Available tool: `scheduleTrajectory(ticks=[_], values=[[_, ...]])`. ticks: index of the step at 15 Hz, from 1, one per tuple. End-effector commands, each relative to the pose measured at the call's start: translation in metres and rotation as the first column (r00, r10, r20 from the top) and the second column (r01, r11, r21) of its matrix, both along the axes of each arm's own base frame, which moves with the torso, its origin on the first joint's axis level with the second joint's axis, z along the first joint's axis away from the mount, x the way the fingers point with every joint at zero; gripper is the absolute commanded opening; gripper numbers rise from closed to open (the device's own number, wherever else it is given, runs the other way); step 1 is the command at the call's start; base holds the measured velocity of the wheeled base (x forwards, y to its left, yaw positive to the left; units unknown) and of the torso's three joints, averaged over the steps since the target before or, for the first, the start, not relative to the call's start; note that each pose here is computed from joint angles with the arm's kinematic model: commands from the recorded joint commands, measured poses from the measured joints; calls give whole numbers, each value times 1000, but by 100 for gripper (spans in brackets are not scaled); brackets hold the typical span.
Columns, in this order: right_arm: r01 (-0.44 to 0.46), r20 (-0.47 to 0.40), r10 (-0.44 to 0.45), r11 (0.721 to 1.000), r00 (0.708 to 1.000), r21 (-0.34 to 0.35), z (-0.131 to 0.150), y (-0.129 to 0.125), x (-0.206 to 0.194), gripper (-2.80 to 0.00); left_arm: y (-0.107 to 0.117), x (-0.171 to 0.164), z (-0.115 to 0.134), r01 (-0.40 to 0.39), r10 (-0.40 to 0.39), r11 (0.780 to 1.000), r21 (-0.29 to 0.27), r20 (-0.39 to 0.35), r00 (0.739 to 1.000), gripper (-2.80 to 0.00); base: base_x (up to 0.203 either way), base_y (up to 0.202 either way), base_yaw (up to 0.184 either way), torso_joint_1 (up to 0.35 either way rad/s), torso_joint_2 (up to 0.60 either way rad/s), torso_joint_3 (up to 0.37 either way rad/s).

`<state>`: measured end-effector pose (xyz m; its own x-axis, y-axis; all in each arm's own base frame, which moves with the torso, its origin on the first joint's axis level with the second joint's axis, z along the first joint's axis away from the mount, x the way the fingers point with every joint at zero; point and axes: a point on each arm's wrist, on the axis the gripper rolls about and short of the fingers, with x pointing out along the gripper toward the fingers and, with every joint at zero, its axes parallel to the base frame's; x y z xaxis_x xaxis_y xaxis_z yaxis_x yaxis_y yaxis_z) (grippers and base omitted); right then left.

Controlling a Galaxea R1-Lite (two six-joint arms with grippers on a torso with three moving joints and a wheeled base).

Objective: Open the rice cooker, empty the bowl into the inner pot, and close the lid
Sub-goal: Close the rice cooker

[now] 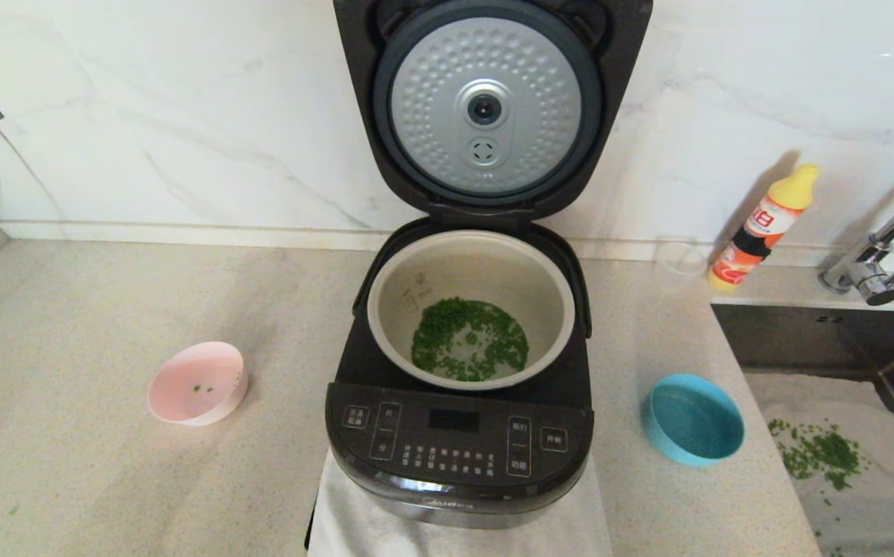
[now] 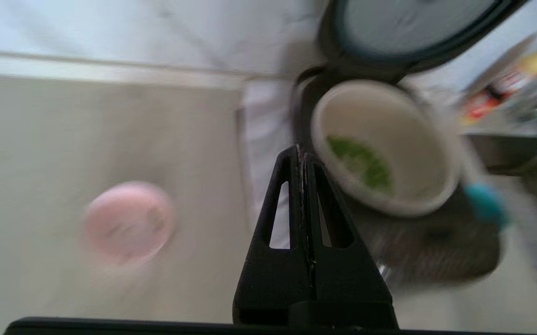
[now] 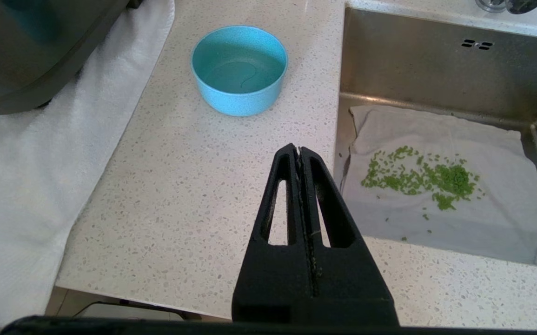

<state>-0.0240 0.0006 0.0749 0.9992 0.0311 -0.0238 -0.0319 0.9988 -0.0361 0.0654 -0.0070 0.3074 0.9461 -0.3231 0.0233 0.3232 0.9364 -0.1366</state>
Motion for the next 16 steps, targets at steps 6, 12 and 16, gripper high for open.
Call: scheduleTrajectory(ticks=[6,12,16], values=[[-1,-1,1,1000,1000,0,0,0,0,-280,-2,190,32,103,-206,923,-371,-249,946,-280,0,0,0,0,0,0],[-1,-1,1,1000,1000,0,0,0,0,-280,0,265,27,271,-430,717,-642,-101,897,-280,0,0,0,0,0,0],[-1,-1,1,1000,1000,0,0,0,0,-280,2,304,19,404,-535,604,-687,26,844,-280,0,0,0,0,0,0]])
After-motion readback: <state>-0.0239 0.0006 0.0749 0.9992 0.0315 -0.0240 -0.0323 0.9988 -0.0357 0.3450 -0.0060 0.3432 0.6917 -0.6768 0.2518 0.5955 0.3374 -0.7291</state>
